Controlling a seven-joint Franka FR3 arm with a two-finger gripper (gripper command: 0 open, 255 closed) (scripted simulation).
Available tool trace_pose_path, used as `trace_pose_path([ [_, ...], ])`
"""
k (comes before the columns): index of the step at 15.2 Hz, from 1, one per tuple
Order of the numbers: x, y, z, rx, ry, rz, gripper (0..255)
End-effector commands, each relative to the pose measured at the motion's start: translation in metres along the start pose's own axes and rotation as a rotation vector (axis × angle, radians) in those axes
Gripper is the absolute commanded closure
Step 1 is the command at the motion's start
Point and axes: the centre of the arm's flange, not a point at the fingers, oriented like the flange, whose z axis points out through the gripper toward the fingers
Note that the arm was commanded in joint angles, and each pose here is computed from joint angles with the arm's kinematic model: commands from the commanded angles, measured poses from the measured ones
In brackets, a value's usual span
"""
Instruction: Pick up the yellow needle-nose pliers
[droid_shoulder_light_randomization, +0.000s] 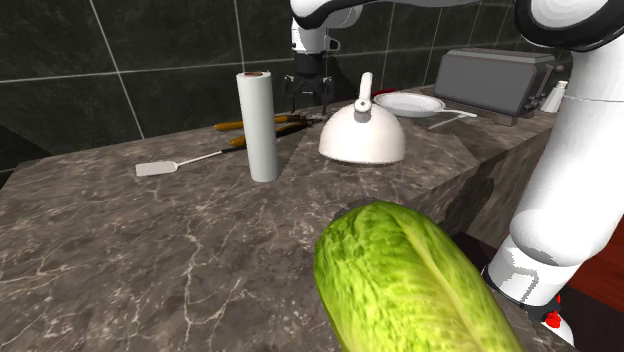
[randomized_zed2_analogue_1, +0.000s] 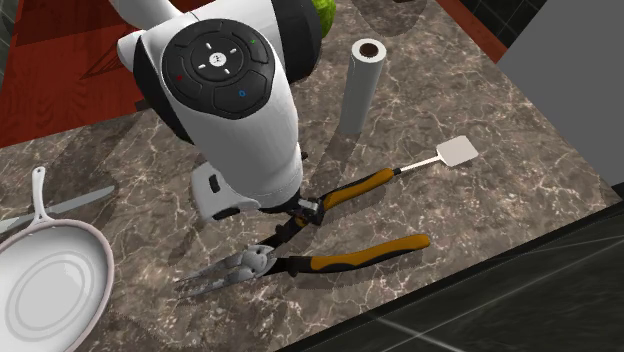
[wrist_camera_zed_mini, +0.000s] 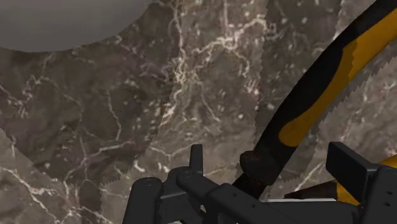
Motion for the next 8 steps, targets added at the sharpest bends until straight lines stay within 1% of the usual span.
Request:
trace_pose_path([
  [1,0.025,-0.012,0.010,-0.013,-0.003,0.078,0],
  [2,0.029,-0.014,0.012,-0.015,-0.003,0.091,0],
  [8,0.030,-0.014,0.043,-0.015,-0.003,0.091,0],
])
